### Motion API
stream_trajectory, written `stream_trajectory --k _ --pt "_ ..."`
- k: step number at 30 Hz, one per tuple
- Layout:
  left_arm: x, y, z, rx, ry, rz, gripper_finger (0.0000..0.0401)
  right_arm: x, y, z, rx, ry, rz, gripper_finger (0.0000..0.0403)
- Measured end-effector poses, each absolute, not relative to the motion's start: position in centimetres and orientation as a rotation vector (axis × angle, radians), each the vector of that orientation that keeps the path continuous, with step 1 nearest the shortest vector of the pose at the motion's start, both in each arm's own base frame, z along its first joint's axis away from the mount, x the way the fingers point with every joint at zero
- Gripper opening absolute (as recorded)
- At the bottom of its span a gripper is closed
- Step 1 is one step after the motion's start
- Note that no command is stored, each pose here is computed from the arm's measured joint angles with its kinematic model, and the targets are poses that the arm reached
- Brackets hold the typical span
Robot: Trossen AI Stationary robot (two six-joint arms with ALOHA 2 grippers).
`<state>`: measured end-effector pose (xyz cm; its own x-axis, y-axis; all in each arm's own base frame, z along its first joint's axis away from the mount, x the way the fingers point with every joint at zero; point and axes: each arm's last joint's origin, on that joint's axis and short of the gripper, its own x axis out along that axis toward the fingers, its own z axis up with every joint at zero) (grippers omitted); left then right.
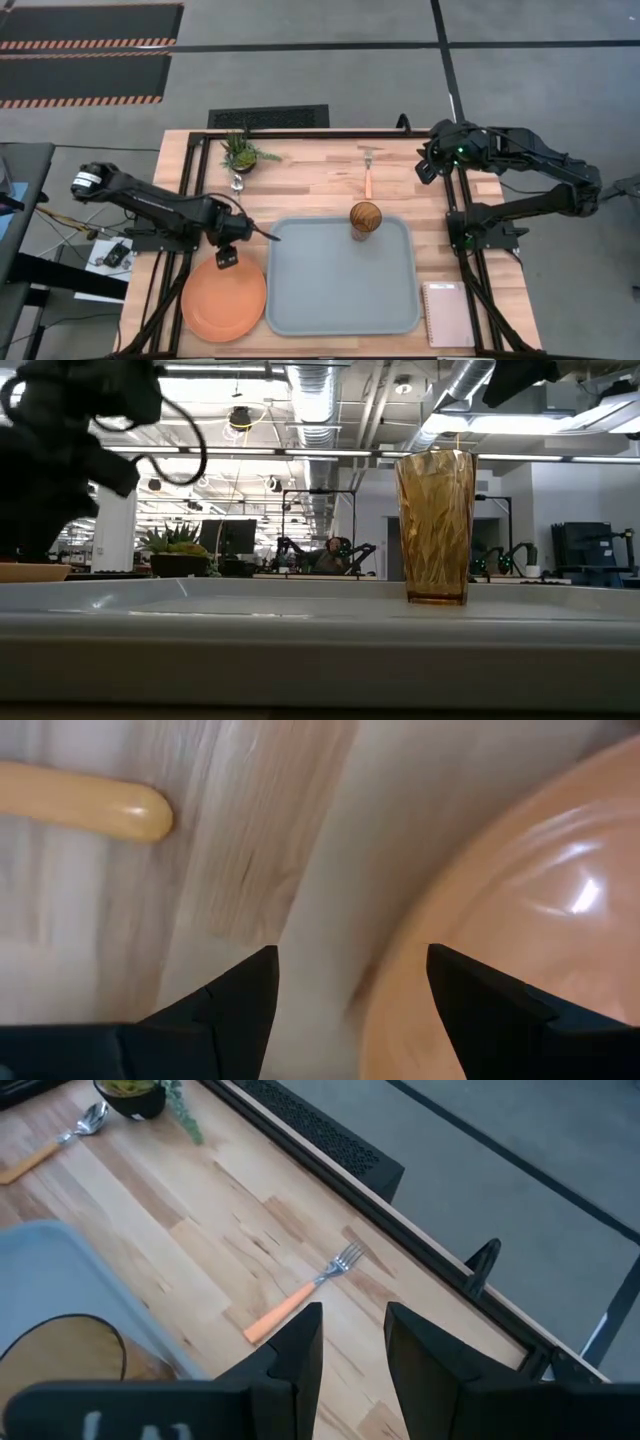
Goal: Pick and place plate/cup/fork/spoon on tray
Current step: Put the orange plate on the gray tray
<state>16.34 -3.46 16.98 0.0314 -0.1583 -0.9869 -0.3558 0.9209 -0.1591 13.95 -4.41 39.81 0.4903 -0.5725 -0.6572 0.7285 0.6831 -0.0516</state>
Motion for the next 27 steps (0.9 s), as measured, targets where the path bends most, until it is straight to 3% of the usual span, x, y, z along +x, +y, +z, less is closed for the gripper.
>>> stream_trajectory --k 9,20,27 --pt "15.5 -3.5 14.6 -0.461 1.545 0.113 0.022 13.9 -4.4 39.8 0.247 0.697 -0.8 0.0134" --pt "15.4 -3.3 14.5 -0.396 1.548 0.131 0.0025 13.9 -4.4 39.8 0.248 0.697 -0.801 0.0134" --pt "15.1 -3.3 14.6 -0.474 1.578 0.184 0.0005 13.9 -4.4 39.8 0.248 0.698 -0.801 0.0134"
